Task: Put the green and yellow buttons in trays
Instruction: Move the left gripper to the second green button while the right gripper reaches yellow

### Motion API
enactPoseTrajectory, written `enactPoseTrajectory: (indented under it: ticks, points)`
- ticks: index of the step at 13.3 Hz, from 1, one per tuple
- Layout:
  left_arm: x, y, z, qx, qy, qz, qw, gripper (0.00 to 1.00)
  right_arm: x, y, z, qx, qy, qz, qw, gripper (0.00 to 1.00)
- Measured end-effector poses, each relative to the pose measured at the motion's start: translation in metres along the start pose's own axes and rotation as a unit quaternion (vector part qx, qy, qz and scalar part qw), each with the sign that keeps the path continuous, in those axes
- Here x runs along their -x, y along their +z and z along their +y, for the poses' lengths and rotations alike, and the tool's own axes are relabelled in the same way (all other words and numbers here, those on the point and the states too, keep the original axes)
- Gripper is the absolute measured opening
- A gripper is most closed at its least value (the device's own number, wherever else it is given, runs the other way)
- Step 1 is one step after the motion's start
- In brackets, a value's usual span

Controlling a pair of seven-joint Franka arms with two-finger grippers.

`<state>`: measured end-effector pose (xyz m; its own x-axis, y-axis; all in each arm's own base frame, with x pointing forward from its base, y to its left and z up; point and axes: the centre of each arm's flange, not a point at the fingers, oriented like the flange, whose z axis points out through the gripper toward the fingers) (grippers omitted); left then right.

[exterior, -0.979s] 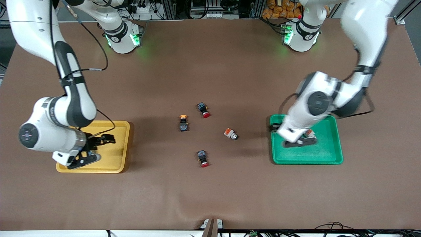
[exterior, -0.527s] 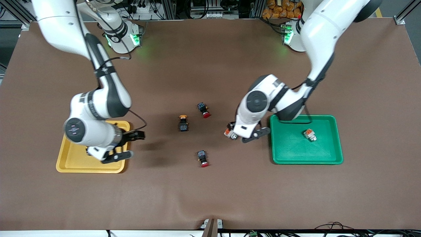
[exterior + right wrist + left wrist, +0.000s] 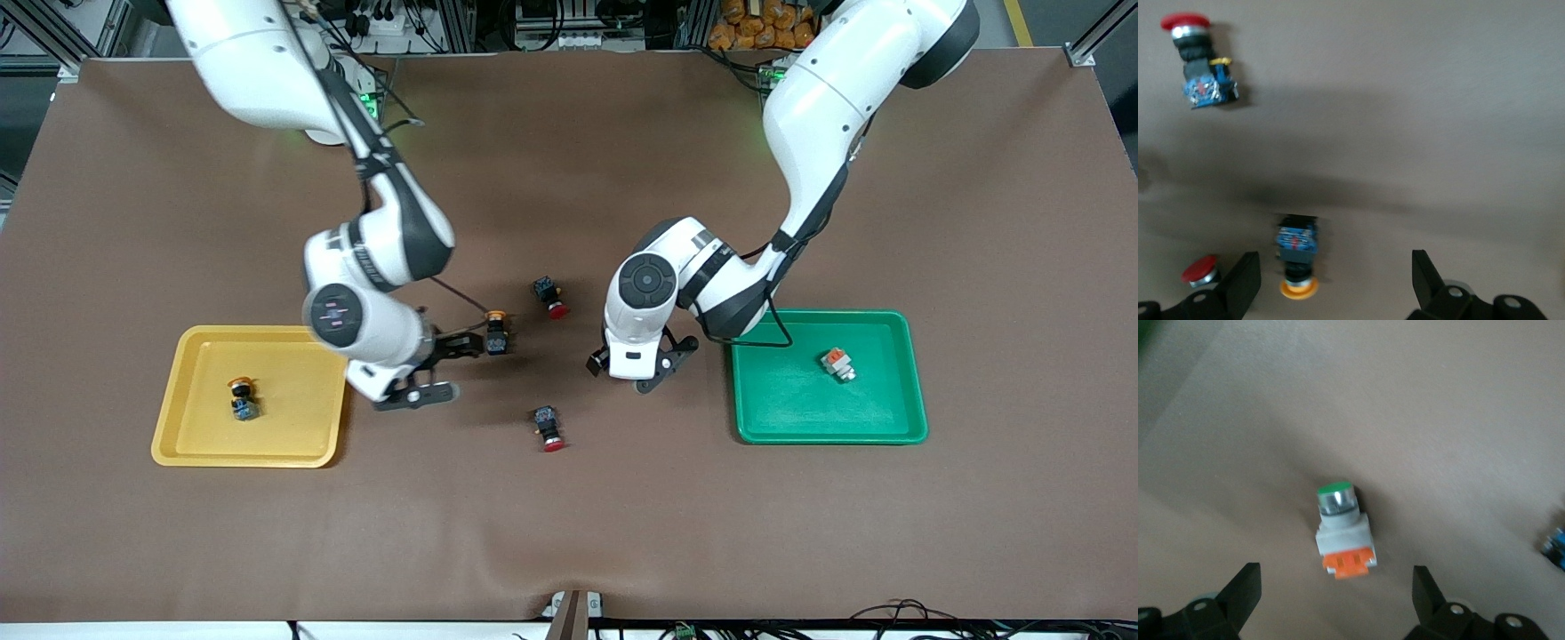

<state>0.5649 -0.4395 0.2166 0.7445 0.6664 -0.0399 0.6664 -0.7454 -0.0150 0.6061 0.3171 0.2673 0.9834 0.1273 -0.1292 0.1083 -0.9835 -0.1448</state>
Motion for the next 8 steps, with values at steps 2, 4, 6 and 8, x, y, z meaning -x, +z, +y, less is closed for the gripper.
enactPoseTrajectory:
  ticks: [2,4,6,8]
  points:
    - [-0.001,0.014,0.000,0.000,-0.005,0.002,1.000,1.00,0.008,0.033,-0.021,0.008,0.001,-0.009,1.000,1.00]
    - [-0.001,0.021,0.001,0.006,-0.019,0.000,1.000,1.00,0.011,0.058,-0.029,0.013,0.000,-0.009,1.000,1.00]
    - [0.000,0.023,0.003,0.014,-0.032,-0.001,0.999,0.91,0.013,0.076,-0.032,0.015,-0.003,-0.004,1.000,1.00]
    - [0.003,0.026,0.004,0.016,-0.037,-0.002,0.999,0.67,0.018,0.090,-0.041,0.017,-0.009,0.003,1.000,1.00]
